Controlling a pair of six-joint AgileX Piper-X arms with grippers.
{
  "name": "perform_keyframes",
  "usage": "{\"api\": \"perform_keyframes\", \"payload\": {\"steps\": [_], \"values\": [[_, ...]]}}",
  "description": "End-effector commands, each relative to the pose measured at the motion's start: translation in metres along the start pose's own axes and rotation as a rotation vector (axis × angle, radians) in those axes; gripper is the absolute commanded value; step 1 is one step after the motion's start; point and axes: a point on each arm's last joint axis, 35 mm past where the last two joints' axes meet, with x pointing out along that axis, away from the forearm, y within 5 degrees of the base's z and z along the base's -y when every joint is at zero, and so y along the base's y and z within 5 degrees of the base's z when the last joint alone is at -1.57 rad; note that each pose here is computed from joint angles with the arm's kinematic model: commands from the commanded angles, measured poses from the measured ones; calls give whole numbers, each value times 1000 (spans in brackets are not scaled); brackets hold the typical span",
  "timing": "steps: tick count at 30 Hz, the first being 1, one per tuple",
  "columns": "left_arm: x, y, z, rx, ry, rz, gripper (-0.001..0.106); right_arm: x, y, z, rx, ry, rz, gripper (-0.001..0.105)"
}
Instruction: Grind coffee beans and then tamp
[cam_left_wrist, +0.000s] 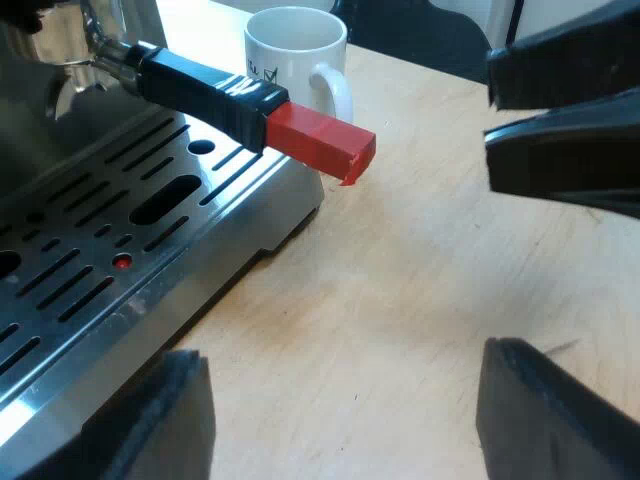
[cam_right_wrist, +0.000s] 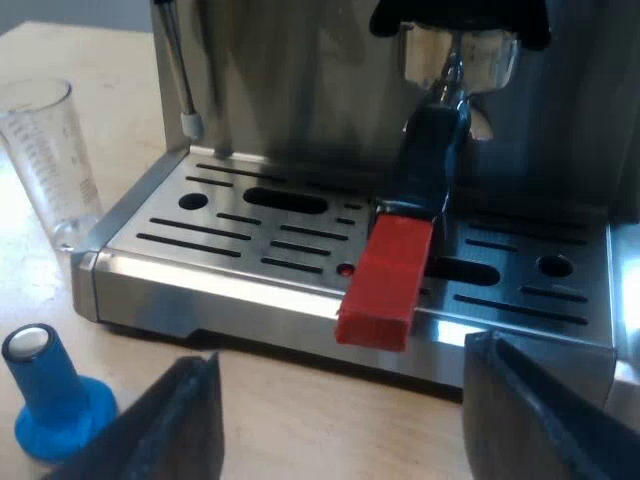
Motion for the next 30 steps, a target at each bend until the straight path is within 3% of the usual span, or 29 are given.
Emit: {"api": "perform_keyframes", "payload": {"steps": [1, 6, 12, 21, 30], "values": [[0, -1, 2, 14, -10, -15, 59, -3, -3, 13, -48, 25, 2, 56], [0, -1, 2, 14, -10, -15, 59, -6, -9, 35, -74, 49, -4, 55], [0, -1, 2, 14, -10, -15, 59, 8, -28, 59, 54, 137, 42, 52], [0, -1, 2, 14, -10, -15, 59, 35, -56, 64, 137, 257, 87, 52], [0, -1, 2, 14, -10, -15, 59, 66, -48, 73, 96, 413, 110, 52]]}}
